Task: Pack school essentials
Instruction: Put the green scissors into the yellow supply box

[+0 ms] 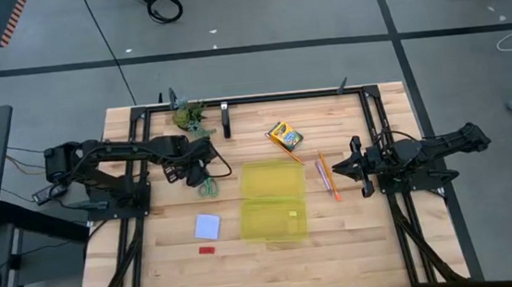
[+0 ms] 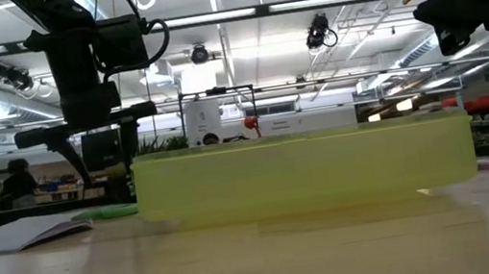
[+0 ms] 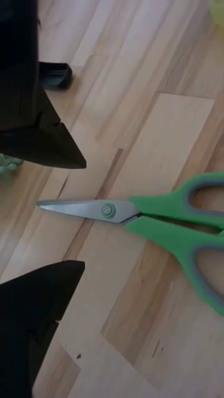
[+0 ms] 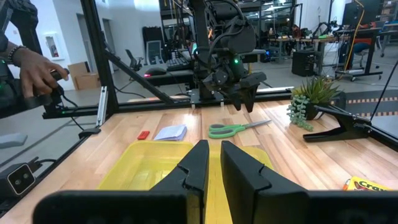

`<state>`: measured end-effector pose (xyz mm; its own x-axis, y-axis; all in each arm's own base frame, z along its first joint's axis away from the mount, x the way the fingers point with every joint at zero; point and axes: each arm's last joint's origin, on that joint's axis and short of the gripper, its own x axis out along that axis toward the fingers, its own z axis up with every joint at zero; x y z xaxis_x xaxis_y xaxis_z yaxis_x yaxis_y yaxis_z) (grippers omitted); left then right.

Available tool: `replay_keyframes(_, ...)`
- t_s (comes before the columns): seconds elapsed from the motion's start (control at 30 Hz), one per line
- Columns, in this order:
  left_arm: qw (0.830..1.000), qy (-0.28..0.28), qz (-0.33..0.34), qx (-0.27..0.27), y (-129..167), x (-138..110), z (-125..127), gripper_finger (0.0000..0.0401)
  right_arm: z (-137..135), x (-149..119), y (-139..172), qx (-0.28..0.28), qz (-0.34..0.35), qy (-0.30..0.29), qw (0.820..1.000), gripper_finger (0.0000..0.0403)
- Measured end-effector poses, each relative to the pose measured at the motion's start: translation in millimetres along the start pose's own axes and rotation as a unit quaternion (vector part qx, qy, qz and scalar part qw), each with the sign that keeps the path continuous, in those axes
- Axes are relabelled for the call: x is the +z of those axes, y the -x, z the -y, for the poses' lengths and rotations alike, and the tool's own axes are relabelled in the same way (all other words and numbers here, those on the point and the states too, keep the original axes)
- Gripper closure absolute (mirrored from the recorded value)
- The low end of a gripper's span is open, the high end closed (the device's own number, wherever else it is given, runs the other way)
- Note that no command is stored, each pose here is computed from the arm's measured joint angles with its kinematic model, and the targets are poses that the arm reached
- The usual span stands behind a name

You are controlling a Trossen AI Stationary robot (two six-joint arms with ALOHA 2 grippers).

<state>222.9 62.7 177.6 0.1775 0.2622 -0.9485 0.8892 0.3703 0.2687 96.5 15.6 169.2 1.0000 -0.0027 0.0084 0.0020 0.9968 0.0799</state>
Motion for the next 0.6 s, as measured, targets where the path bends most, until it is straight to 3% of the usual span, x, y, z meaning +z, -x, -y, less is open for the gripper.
replay_keyframes(0.6, 1.000, -0.009, -0.007, -0.028, -0.1, -2.0, 5.3, 0.0138, 0.0, 0.1, 0.0, 0.000, 0.000, 0.000, 1.000, 0.0352)
